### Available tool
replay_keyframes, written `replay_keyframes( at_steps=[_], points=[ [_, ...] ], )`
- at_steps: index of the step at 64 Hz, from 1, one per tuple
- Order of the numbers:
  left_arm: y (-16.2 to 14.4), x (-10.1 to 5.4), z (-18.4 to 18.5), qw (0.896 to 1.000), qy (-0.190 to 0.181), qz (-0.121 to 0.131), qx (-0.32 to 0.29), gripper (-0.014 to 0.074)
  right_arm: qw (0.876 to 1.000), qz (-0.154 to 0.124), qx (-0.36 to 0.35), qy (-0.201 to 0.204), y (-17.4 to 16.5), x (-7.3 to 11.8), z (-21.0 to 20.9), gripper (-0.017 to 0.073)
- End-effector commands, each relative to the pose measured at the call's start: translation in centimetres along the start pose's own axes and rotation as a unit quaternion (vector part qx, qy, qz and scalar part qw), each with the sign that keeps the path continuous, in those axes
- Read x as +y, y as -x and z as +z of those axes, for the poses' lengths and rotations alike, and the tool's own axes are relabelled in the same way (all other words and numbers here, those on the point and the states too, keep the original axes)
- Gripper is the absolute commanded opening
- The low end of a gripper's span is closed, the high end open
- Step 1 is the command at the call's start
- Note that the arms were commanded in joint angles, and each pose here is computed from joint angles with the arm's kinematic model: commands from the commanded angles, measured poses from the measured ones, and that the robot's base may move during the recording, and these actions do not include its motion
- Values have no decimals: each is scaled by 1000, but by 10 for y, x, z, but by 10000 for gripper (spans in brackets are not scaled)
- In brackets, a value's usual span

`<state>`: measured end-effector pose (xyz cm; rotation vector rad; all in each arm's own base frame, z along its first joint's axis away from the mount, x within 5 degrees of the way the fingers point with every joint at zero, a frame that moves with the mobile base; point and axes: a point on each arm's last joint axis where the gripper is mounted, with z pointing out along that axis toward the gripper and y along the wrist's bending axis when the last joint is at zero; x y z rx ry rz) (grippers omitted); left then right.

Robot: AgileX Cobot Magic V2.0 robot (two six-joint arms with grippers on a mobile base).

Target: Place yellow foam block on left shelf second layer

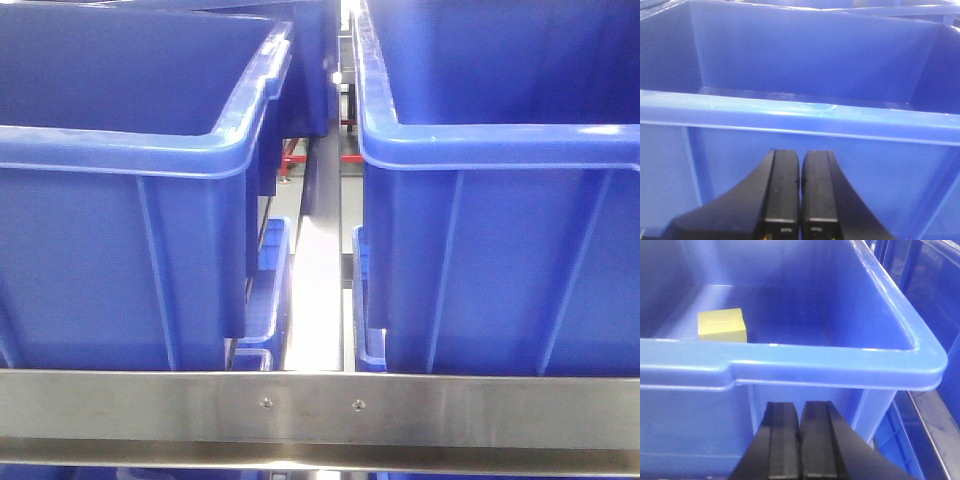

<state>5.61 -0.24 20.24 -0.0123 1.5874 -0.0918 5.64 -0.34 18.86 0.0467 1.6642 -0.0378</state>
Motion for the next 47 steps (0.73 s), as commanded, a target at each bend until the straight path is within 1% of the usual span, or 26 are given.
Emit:
replay_keyframes(
  at_steps=[1,47],
  points=[
    [-1,-1,0,999,-7,-6,-35,136,998,-3,-61,1,16,0,-4,56],
    [-1,-1,0,999,-7,-6,-35,136,998,-3,-61,1,16,0,-4,56]
  ],
)
